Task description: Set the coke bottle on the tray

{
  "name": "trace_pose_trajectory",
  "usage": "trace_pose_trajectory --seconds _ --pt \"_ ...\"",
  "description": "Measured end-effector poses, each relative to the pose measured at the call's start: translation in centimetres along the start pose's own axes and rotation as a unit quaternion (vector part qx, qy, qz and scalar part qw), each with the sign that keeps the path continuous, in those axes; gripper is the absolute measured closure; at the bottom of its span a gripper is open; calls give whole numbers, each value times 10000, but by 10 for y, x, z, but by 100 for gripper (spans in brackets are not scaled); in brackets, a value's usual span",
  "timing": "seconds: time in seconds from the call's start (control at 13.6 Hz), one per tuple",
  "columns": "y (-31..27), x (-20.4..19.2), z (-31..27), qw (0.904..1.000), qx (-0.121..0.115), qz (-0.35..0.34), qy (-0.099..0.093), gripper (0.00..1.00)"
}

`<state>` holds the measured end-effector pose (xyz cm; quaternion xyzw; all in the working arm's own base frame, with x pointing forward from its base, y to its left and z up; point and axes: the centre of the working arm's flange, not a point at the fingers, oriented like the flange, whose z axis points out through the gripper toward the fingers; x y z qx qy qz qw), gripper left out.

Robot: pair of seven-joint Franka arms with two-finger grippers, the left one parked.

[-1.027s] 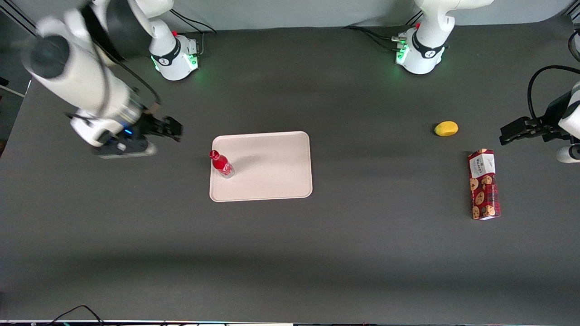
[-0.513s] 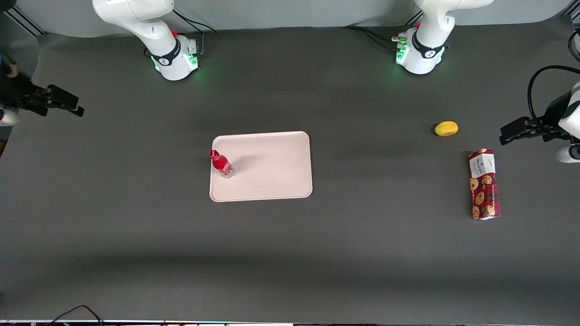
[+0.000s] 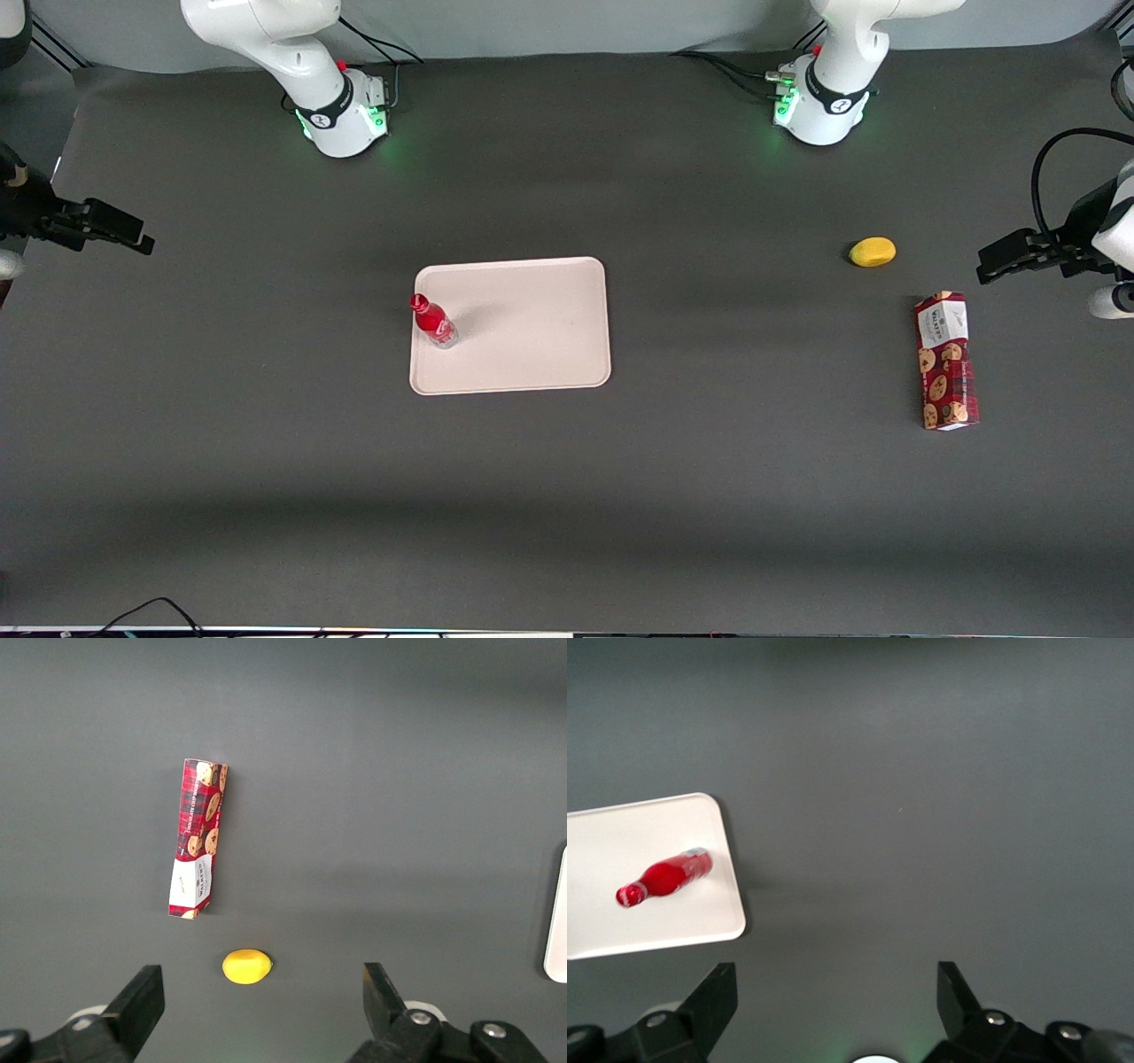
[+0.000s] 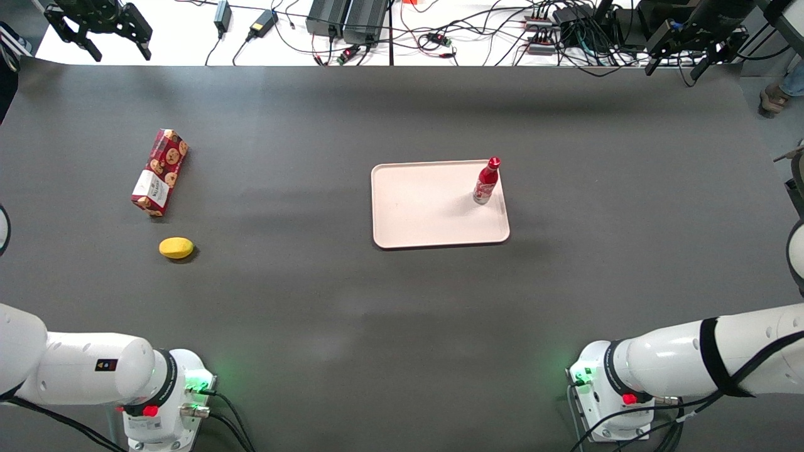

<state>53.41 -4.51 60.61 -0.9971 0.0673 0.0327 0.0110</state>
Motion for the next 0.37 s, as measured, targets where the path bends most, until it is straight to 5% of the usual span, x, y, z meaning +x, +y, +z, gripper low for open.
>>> trace_pose_trajectory --seconds 0.37 --pt "8 13 -11 9998 -29 100 160 0"
